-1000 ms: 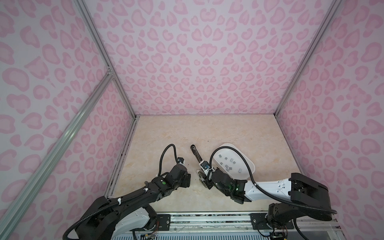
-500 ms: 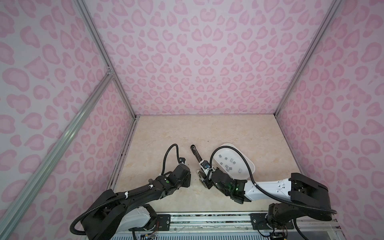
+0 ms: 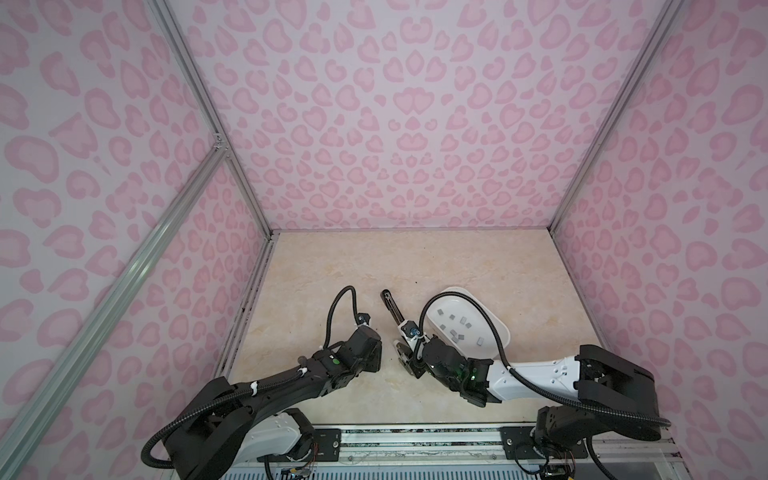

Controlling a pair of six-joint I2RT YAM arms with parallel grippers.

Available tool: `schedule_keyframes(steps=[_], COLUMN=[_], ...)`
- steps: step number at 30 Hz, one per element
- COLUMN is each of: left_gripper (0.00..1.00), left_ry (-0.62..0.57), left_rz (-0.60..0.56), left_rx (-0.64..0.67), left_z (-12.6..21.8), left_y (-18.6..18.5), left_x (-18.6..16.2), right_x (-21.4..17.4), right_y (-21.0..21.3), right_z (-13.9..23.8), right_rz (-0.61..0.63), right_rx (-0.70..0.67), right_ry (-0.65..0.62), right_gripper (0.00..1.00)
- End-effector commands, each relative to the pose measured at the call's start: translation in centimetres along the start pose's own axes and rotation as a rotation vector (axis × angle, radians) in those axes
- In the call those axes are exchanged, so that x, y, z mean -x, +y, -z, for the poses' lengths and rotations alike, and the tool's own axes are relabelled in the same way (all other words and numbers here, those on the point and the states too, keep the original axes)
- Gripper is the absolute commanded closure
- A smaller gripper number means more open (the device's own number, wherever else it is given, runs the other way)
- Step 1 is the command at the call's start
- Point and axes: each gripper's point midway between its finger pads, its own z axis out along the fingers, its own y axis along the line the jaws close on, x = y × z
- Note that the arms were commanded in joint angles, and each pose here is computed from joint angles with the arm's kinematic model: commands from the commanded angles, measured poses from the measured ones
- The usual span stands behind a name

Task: Load the staples into the stapler
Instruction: 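Close the left gripper on the light-blue mini stapler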

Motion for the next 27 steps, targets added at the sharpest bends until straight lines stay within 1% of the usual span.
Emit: schedule_keyframes(steps=[1, 4, 7, 13, 14, 15, 17, 23, 25, 27], left_gripper=[0.35, 0.37, 0.42, 0.63, 0.63, 0.69, 0.75, 0.80, 0.82, 0.86], left_ry=[0.003, 0.016, 0.028, 0.017, 0.016, 0.011, 0.011, -0.002, -0.020, -0.046], left_rz=[0.001, -0.004, -0.008, -0.005, -0.005, -0.006, -0.008, -0.012, -0.021, -0.048], left_rx=[0.004, 0.009, 0.018, 0.014, 0.015, 0.013, 0.014, 0.005, -0.018, -0.072], left_z=[-0.1, -0.4, -0.7, -0.6, -0.5, -0.5, -0.4, -0.2, 0.2, 1.1], left_y=[-0.1, -0.1, 0.0, -0.2, -0.2, -0.3, -0.3, -0.5, -1.0, -2.0], left_x=[0.2, -0.1, -0.3, 0.1, 0.1, 0.3, 0.4, 0.8, 1.5, 2.5], right_x=[0.2, 0.3, 0.2, 0.1, 0.1, 0.1, 0.1, 0.2, 0.4, 0.7], right_y=[-0.1, 0.0, 0.0, -0.1, -0.1, 0.0, 0.0, 0.3, 0.4, 0.3], right_z=[-0.1, -0.1, -0.2, -0.2, -0.2, -0.2, -0.2, -0.2, -0.2, -0.2], right_rz=[-0.016, -0.019, -0.020, -0.021, -0.023, -0.024, -0.026, -0.038, -0.056, -0.088], right_rx=[-0.003, -0.002, -0.001, 0.000, 0.001, 0.003, 0.006, 0.022, 0.031, 0.035], right_ry=[-0.011, -0.012, -0.010, -0.007, -0.007, -0.007, -0.009, -0.012, -0.017, -0.018], right_gripper=[0.67, 0.67, 0.67, 0.67, 0.67, 0.67, 0.67, 0.67, 0.67, 0.69])
